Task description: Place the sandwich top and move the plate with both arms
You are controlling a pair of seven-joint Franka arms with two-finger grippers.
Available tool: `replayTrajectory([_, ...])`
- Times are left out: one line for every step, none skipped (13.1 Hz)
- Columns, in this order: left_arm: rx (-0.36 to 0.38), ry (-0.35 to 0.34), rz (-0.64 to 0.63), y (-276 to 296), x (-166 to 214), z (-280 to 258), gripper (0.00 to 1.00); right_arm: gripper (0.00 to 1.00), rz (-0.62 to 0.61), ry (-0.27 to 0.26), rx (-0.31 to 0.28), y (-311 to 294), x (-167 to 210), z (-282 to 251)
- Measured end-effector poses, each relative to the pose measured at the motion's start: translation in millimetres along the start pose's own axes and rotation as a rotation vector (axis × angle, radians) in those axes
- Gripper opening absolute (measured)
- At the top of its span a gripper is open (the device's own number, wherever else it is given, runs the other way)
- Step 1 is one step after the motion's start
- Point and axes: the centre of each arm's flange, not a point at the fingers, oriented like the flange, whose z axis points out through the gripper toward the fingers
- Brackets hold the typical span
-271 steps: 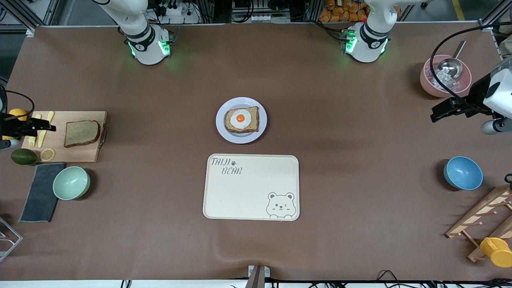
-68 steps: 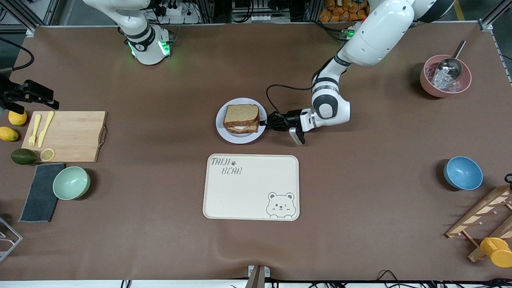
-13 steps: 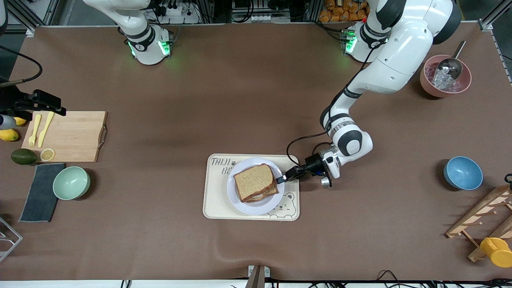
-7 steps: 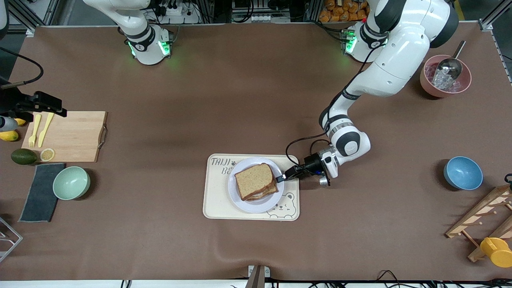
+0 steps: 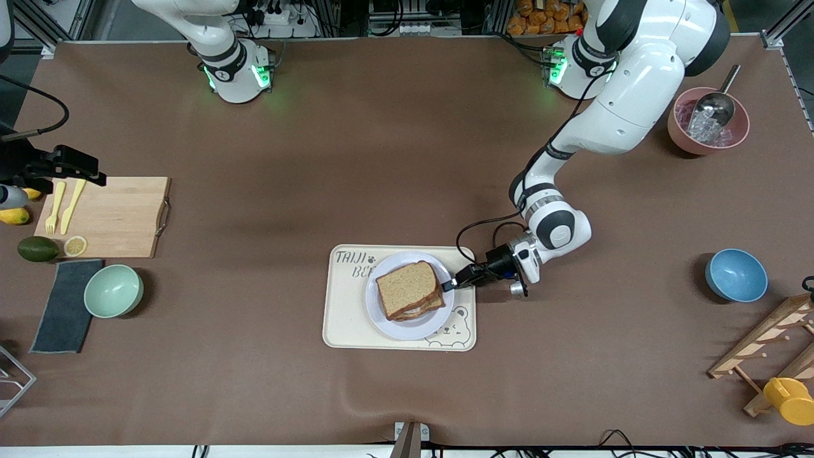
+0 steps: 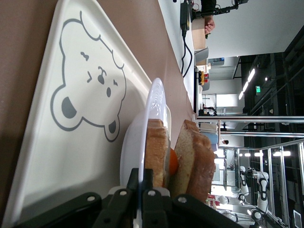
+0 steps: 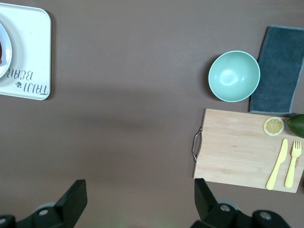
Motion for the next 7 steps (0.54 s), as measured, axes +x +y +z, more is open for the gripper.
replayTrajectory([0.000,0.000,0.000,0.0,0.0,0.0,0.05,1.00,0.000,0.000,0.000,0.0,0.0,0.0])
replayTrajectory([0.000,0.000,0.000,-0.1,0.0,0.0,0.05,1.00,0.000,0.000,0.000,0.0,0.0,0.0])
replayTrajectory([0.000,0.000,0.000,-0.2,0.0,0.0,0.06,1.00,0.000,0.000,0.000,0.0,0.0,0.0])
replayTrajectory([0.000,0.000,0.000,-0.1,0.2,-0.1,0.14,1.00,0.000,0.000,0.000,0.0,0.0,0.0])
replayTrajectory([-0.003,0.000,0.000,0.6,0.5,0.2,0.23,1.00,0.000,0.000,0.000,0.0,0.0,0.0])
replayTrajectory([-0.007,-0.001,0.001,1.7,0.7,0.8,0.35,1.00,0.000,0.000,0.000,0.0,0.0,0.0])
replayTrajectory([-0.011,-0.001,0.003,3.1,0.9,1.6,0.46,1.00,0.000,0.000,0.000,0.0,0.0,0.0])
